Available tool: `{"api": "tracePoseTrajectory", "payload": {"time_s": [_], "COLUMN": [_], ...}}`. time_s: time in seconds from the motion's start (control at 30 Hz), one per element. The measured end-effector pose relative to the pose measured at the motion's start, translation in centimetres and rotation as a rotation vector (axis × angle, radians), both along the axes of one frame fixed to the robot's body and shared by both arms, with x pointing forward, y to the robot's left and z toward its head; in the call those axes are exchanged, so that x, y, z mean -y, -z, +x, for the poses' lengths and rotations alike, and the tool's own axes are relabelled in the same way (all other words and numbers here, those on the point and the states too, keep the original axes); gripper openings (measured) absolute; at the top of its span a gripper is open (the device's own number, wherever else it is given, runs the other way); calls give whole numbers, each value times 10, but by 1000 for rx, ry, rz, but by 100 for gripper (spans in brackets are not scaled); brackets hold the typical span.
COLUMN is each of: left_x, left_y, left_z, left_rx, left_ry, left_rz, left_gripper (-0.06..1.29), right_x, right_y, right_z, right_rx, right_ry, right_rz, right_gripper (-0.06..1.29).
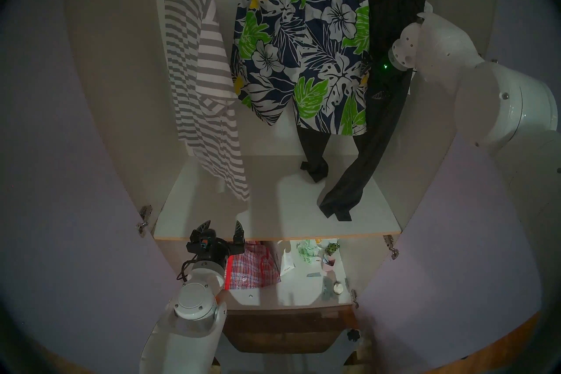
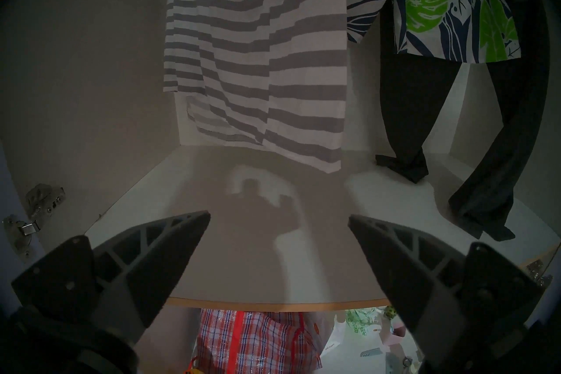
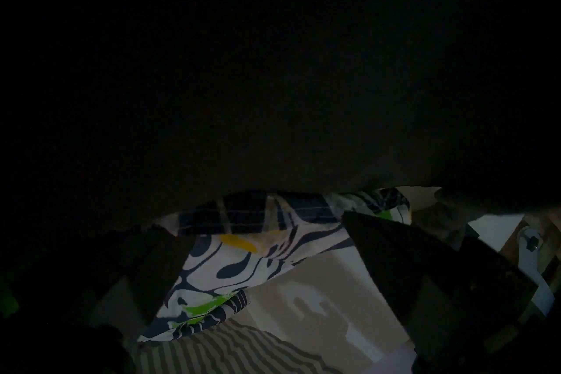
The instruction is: Move and arrange clothes and pants in the wardrobe
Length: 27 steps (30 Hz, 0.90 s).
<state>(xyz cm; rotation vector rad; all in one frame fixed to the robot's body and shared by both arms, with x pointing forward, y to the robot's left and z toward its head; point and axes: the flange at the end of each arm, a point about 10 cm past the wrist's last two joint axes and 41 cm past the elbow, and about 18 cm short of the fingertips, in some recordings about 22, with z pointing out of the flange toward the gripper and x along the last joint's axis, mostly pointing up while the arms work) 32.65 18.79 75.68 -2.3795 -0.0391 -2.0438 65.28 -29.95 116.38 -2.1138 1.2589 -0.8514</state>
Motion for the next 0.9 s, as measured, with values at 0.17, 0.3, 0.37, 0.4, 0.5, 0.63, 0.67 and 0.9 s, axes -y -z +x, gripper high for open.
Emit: {"api": "tracePoseTrajectory", "payload": {"time_s": [0.17, 0.3, 0.37, 0.4, 0.5, 0.63, 0.67, 0.9], "left_x": [0, 0, 0, 0, 0, 0, 0, 1], "left_y": [0, 0, 0, -1, -2, -3, -4, -5], "left_z": [0, 1, 1, 1, 1, 1, 1, 1], "left_rx": [0, 1, 2, 2, 5, 8, 10, 12], "left_ry": [-1, -1, 0, 0, 2, 4, 4, 7], "left_rz": [0, 0, 1, 1, 2, 3, 3, 3], "left_gripper": [124, 124, 124, 124, 124, 124, 124, 124], "right_x": [8, 9, 9, 7, -4, -23, -28, -43], "right_y": [5, 6, 6, 5, 1, -7, -10, -23], "right_z": [0, 1, 1, 1, 2, 4, 4, 3], "right_rx": [-3, -1, 0, 0, -1, 0, 2, 5], "right_ry": [40, 63, 71, 72, 63, 40, 33, 24], "right_rz": [2, 2, -1, -4, -20, -62, -71, -98], "right_gripper": [120, 120, 120, 120, 120, 120, 120, 120]}}
